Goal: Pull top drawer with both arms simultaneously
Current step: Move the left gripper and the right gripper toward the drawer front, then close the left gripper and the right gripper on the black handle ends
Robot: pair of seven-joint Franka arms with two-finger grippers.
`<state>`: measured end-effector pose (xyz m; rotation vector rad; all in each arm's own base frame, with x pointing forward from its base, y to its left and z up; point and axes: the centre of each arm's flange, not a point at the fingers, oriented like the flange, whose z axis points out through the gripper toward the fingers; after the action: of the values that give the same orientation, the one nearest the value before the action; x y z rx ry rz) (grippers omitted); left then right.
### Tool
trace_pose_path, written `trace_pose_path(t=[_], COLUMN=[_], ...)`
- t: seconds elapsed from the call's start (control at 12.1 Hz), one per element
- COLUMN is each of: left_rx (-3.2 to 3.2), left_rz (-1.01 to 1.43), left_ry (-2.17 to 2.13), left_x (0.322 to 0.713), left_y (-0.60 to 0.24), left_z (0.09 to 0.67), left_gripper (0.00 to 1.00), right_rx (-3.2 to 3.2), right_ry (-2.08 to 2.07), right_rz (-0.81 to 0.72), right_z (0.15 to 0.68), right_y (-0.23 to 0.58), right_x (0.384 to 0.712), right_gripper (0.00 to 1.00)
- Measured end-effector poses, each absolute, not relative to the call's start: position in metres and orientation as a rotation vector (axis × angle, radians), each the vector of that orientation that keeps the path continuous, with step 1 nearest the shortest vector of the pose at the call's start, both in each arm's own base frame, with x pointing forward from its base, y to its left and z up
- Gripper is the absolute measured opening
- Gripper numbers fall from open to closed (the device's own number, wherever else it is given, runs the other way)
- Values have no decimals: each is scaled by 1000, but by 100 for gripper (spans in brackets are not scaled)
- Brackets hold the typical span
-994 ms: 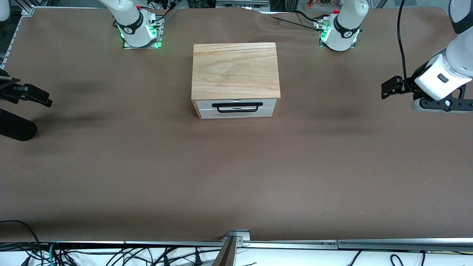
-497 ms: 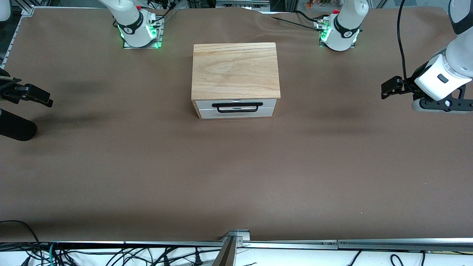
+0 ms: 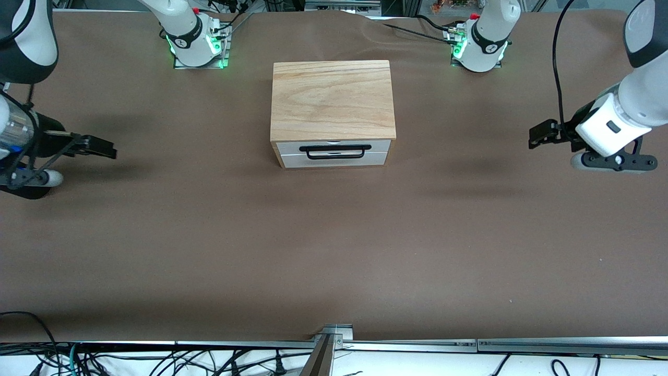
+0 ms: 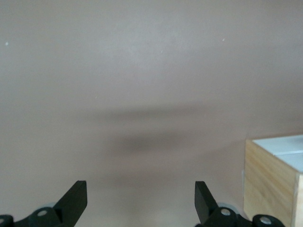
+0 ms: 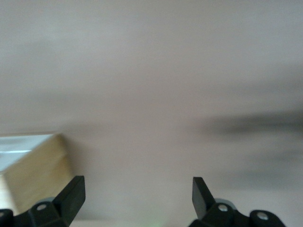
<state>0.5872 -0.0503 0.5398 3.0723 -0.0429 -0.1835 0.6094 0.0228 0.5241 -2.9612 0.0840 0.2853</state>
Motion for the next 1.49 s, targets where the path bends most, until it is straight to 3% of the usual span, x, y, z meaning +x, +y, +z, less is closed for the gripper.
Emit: trace_pose_path(t=[0.41,0.83,1.16,1.49], left_rx=[2713,2202,1953,1744], left_rz=[-243,-256,-95,-15], left_ry=[112,120,-27,-34], left_x=[614,613,589,548], left_y=[-87,-140,-167,-242], left_z=[447,317,225,177], left_gripper=[100,100,100,100], right_rx=[-2475,-2107,-1809,-1694], right_ry=[159,-72,-120,-90], right_rz=[339,187,132,83], right_z=[484,354,250,224], right_y=[64,75,104,168], right_x=[620,610,590,586], right_gripper=[100,100,100,100])
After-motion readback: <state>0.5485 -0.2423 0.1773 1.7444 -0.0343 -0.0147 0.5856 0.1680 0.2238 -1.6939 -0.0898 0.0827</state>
